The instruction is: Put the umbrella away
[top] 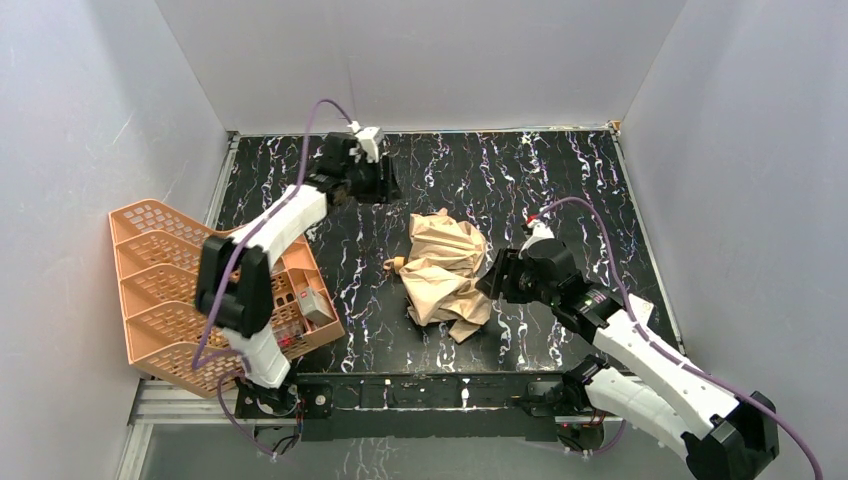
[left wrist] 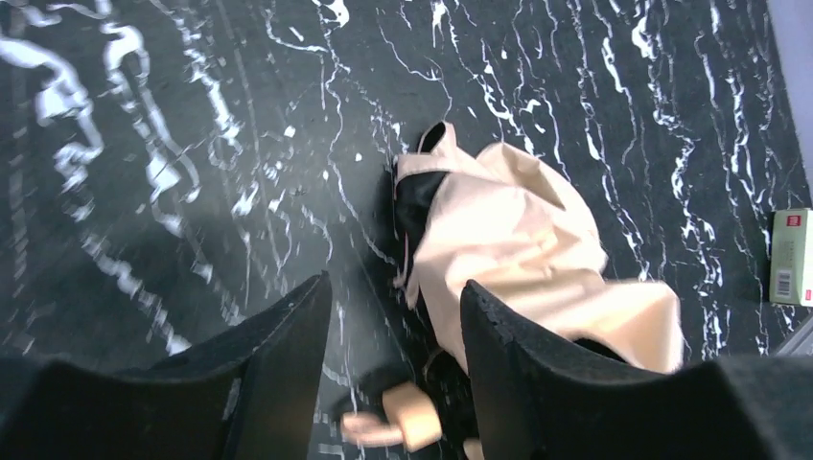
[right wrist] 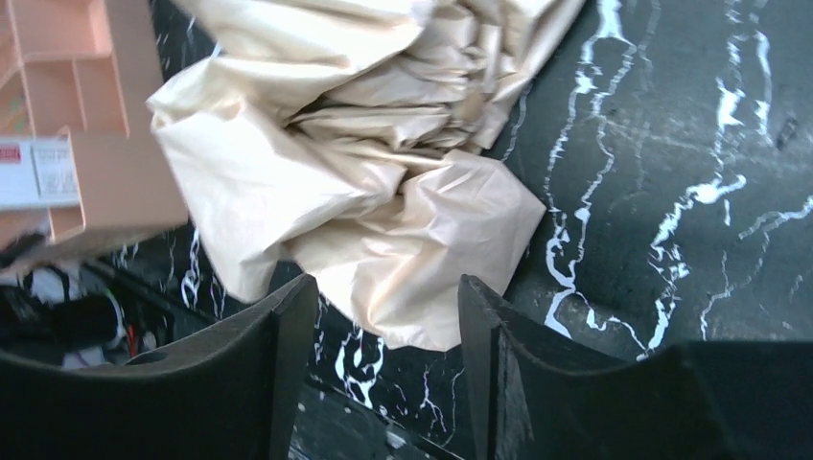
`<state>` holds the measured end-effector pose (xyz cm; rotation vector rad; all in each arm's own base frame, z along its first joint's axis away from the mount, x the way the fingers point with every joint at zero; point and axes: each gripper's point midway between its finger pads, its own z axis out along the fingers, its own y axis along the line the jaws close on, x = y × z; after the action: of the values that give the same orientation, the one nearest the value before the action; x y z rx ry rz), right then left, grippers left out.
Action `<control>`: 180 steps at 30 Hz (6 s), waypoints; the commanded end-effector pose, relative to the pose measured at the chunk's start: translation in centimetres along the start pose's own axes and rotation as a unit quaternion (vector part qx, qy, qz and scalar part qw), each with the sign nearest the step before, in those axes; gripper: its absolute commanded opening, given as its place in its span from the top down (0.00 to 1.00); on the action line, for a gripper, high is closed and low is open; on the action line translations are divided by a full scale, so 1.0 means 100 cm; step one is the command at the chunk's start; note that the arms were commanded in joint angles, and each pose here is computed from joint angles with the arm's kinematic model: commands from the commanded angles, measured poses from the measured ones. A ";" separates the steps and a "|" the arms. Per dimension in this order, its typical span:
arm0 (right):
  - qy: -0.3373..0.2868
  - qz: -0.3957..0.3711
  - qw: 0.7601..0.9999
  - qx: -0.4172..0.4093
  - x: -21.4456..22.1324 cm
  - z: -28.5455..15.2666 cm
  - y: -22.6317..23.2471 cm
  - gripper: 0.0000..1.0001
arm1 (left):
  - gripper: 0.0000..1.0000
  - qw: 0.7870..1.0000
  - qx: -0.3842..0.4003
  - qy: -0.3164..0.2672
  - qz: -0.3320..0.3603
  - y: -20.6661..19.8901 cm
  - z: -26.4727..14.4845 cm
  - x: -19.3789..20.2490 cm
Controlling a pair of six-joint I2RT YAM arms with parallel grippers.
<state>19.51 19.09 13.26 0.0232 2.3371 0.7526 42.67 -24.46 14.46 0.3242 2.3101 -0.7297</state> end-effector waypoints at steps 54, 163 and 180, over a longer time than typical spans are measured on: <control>0.062 -0.545 0.791 -0.272 0.002 0.077 0.107 0.26 | 0.32 0.995 -0.031 -0.027 -0.091 -0.038 -0.111 0.129; 0.171 -0.088 0.981 -0.038 -0.078 0.214 -0.043 1.00 | 1.00 0.976 0.181 -0.048 0.110 -0.239 -0.127 0.122; 0.165 -0.138 0.964 -0.153 -0.097 0.212 -0.001 1.00 | 1.00 0.974 0.188 -0.117 0.057 -0.172 -0.087 -0.023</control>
<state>39.88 26.91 4.79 -0.5164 2.4688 0.9692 30.81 -33.01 26.71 0.4459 1.9734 -1.0100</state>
